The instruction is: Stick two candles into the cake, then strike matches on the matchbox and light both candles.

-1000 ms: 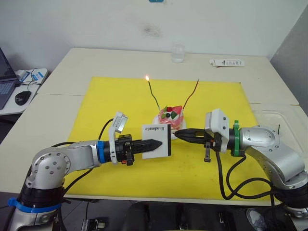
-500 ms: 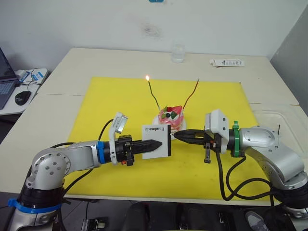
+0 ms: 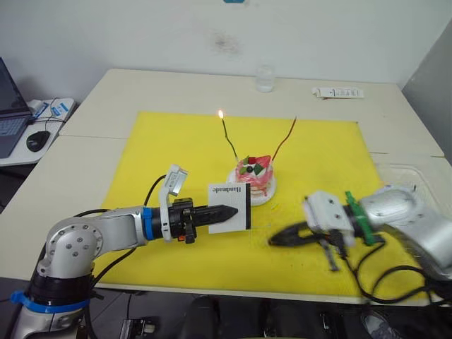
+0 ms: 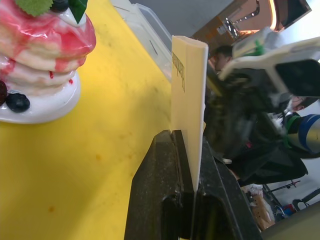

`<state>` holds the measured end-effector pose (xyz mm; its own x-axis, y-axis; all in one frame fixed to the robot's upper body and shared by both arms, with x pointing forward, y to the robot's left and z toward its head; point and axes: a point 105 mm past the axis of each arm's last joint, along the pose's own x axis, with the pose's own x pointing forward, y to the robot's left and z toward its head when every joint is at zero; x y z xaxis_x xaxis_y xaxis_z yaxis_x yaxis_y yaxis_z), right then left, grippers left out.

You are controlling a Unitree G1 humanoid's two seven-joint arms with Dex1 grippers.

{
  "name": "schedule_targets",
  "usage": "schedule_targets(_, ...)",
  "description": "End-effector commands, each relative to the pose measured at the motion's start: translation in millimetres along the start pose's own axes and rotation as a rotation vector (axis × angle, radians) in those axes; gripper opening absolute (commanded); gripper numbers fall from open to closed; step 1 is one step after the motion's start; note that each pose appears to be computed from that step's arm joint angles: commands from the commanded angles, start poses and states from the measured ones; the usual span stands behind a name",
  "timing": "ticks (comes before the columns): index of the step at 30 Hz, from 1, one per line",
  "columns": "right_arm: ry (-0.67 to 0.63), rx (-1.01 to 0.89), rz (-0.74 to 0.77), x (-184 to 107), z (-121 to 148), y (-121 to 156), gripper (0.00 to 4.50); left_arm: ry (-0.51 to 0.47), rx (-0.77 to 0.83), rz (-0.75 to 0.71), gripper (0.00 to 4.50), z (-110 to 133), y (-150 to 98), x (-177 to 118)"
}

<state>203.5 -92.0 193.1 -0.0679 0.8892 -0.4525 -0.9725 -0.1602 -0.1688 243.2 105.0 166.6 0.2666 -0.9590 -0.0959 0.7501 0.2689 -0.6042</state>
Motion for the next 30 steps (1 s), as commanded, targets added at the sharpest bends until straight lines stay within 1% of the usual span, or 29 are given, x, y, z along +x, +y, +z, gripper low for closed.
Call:
schedule_targets(1,-0.044,-0.034,-0.116,-9,10,-17,0.07,-0.018,0.027,-0.013,0.0,6,-3,-1)
schedule_targets(7,-0.092,-0.013,-0.323,-16,4,-50,0.07,-0.014,0.026,-0.018,0.0,4,-4,0)
schedule_targets(10,-0.072,-0.011,-0.364,-19,-4,-56,0.07,-0.014,0.027,-0.016,0.0,5,-4,-1)
schedule_targets(14,0.06,-0.027,-0.398,-29,-24,-58,0.07,-0.011,0.028,-0.013,0.0,4,-4,-2)
schedule_targets(17,0.172,-0.016,-0.392,-41,-36,-55,0.07,-0.011,0.025,-0.011,0.0,3,-5,-3)
schedule_targets(19,0.22,-0.019,-0.376,-47,-39,-52,0.07,-0.011,0.023,-0.01,0.0,3,-5,-4)
schedule_targets(21,0.36,-0.023,-0.337,-58,-54,-46,0.07,-0.011,0.023,-0.011,0.0,3,-5,-4)
schedule_targets(23,0.43,-0.009,-0.338,-63,-65,-45,0.07,-0.012,0.023,-0.012,0.0,3,-5,-4)
schedule_targets(28,0.377,0.087,-0.505,-52,-92,-65,0.07,-0.012,0.026,-0.015,0.0,3,-5,-2)
schedule_targets(30,0.358,0.118,-0.584,-53,-100,-75,0.07,-0.011,0.027,-0.015,0.0,3,-5,-1)
